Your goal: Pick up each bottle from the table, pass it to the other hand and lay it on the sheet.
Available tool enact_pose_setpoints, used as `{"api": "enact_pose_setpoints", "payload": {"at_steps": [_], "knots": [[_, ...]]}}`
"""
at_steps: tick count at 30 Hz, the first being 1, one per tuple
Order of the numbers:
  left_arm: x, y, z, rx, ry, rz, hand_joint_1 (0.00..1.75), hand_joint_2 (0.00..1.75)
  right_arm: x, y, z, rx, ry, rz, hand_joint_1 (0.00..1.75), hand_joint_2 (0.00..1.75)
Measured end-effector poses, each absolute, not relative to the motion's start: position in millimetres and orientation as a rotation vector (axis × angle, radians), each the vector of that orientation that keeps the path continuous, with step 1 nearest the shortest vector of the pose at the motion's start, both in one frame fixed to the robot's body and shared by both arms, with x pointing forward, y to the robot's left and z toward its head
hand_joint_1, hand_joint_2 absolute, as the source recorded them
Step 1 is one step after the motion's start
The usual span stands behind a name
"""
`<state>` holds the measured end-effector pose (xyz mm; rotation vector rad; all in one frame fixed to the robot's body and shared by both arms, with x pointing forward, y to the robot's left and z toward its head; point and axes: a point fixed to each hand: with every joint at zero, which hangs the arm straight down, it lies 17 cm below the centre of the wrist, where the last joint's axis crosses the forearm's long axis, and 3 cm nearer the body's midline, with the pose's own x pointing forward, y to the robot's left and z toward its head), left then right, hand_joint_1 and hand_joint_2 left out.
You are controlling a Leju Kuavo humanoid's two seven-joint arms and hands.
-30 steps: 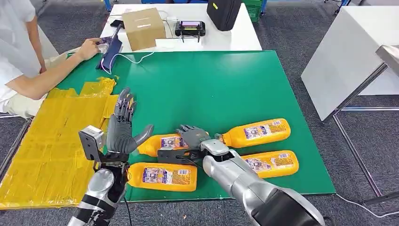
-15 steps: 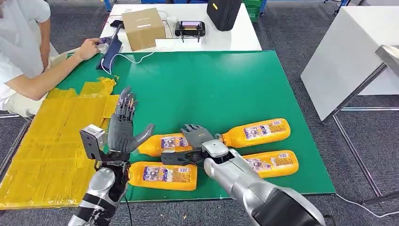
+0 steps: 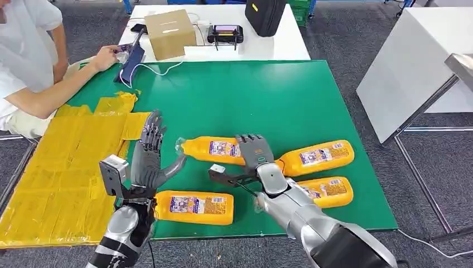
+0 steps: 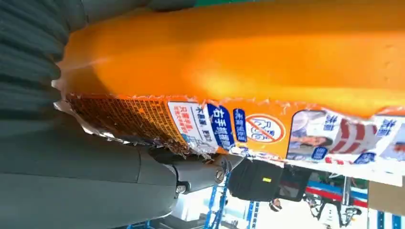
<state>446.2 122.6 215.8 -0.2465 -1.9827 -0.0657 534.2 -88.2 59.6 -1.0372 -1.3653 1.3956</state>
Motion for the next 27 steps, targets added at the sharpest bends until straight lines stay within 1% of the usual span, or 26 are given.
{"api": "enact_pose_setpoints", "payload": {"at_steps": [12, 18, 20, 22, 24, 27], "knots": [[445, 121, 214, -0.249, -1.978, -0.069, 0.0, 1.75, 534, -96, 55, -1.037, -1.346, 1.385, 1.75, 1.75], [443, 120, 214, -0.247, -1.974, -0.078, 0.0, 1.75, 538, -99, 74, -1.079, -1.433, 1.302, 1.75, 1.75], [440, 120, 213, -0.24, -1.976, -0.085, 0.0, 1.75, 541, -102, 93, -1.084, -1.521, 1.212, 1.75, 1.75], [437, 123, 212, -0.227, -1.974, -0.085, 0.0, 1.75, 543, -103, 116, -1.017, -1.636, 1.08, 1.75, 1.75], [433, 128, 208, -0.208, -1.97, -0.077, 0.0, 1.75, 538, -106, 136, -0.872, -1.758, 0.88, 1.75, 1.75], [424, 138, 205, -0.163, -1.975, -0.067, 0.0, 1.75, 520, -137, 174, -0.635, -1.908, 0.412, 1.75, 1.75]]}}
